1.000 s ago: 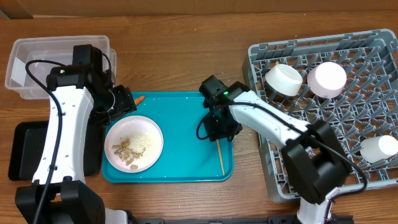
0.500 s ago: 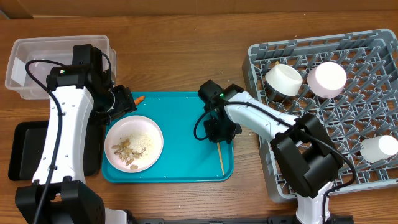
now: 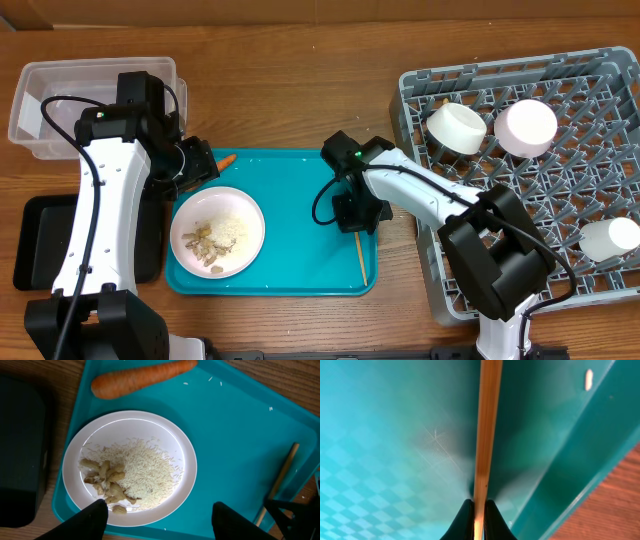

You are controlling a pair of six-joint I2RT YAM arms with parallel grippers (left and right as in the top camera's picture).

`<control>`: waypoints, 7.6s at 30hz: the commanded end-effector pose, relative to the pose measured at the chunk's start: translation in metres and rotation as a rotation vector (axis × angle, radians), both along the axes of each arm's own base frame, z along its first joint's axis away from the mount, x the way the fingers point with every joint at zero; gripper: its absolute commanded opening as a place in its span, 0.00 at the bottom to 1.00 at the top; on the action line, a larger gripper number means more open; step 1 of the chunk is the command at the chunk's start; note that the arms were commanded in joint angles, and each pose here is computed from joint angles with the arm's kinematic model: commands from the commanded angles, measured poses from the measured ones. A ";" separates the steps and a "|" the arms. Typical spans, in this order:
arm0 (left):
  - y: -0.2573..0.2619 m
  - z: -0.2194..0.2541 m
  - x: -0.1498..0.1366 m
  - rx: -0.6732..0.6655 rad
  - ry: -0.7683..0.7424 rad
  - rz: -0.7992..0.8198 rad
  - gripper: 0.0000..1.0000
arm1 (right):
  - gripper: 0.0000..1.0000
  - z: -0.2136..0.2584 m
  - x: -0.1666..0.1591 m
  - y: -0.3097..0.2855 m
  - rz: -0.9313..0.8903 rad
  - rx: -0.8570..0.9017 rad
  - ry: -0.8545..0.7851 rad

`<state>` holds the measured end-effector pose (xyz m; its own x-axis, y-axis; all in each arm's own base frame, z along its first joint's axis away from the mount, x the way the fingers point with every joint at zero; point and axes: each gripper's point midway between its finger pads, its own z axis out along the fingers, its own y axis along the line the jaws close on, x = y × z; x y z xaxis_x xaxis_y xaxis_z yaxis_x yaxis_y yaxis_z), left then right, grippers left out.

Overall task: Sort waste into correct bins and load items into the dishwasher
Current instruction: 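Carry the second chopstick into the dish rack and release, then reach the left gripper to the white plate rim and grasp it, then lift the plate with the left gripper and move it left over the black tray, then tilt the plate with the left gripper to dump rice and peanuts onto the black tray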

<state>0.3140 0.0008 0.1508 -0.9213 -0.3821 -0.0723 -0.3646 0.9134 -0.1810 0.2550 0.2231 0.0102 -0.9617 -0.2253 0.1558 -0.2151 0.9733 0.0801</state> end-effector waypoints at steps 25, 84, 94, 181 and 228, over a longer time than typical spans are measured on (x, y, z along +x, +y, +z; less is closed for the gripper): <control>0.001 0.008 0.003 0.011 -0.032 -0.018 0.69 | 0.07 0.109 0.013 -0.166 -0.078 -0.147 -0.223; -0.108 -0.126 -0.047 0.061 0.015 -0.082 0.65 | 0.95 0.218 0.018 -0.109 -0.173 0.300 -0.538; -0.112 -0.128 -0.037 0.049 -0.026 -0.081 0.66 | 0.95 0.218 0.018 -0.109 -0.173 0.300 -0.538; 0.033 -0.016 0.016 0.137 0.078 0.040 0.04 | 0.93 0.208 -0.002 -0.116 -0.180 0.260 -0.449; 0.148 0.085 0.000 -0.805 -0.543 0.396 0.04 | 0.93 0.205 0.001 -0.120 -0.184 0.233 -0.454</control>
